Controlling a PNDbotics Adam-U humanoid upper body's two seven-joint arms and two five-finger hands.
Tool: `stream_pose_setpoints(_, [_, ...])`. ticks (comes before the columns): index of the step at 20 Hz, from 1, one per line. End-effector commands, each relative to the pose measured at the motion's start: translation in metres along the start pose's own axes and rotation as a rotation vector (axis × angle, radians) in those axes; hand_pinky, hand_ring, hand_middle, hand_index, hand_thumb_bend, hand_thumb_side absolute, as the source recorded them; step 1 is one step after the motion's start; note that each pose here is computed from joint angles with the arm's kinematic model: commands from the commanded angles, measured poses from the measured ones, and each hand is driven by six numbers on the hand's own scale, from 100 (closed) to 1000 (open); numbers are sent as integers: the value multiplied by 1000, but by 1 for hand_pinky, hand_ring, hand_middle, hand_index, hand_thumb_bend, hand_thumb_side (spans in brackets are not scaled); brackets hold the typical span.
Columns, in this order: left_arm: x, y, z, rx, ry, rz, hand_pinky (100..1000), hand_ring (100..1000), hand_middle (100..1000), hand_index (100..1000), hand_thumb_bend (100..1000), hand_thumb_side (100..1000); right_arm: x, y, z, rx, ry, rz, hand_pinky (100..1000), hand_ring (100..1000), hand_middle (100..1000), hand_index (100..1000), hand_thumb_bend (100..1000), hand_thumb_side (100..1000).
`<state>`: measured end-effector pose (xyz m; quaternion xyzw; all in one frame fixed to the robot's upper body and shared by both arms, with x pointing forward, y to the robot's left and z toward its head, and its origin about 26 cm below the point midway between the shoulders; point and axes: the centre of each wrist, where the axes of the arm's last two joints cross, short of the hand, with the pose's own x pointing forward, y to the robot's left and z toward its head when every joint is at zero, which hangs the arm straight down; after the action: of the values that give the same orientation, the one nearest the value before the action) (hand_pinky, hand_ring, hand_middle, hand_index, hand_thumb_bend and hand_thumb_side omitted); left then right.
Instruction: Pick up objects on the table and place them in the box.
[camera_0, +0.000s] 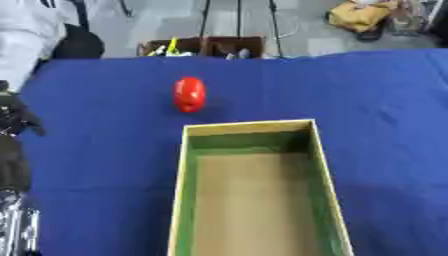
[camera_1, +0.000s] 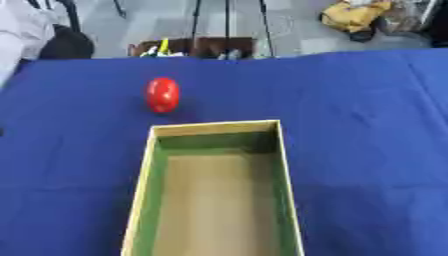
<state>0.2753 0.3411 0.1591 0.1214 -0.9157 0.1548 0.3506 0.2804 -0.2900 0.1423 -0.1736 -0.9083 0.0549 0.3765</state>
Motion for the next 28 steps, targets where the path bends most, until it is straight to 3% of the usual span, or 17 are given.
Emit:
stream_pose_setpoints(1, [13, 9, -11, -76, -76, -82, 235, 362, 410, 664, 100, 964, 6, -2, -4, 6, -35, 11, 337, 444, 444, 652, 154, 863])
stream_pose_setpoints(8, [33, 31, -36, -236, -216, -295, 215, 352, 389, 696, 100, 952, 6, -2, -4, 7, -36, 12, 336, 442, 442, 651, 159, 862])
stream_pose_setpoints(21, [31, 49, -105, -409, -381, -565, 240, 392, 451, 724, 100, 912, 6, 2, 0, 51, -48, 13, 334, 441, 441, 650, 176, 871])
stream_pose_setpoints(25, [24, 67, -133, -452, -386, -707, 244, 402, 463, 737, 100, 910, 6, 3, 1, 60, -47, 18, 333, 441, 441, 650, 180, 872])
stream_pose_setpoints(28, [8, 84, -148, -516, -307, -807, 176, 385, 463, 741, 100, 905, 6, 4, 1, 67, -48, 20, 333, 440, 440, 650, 177, 870])
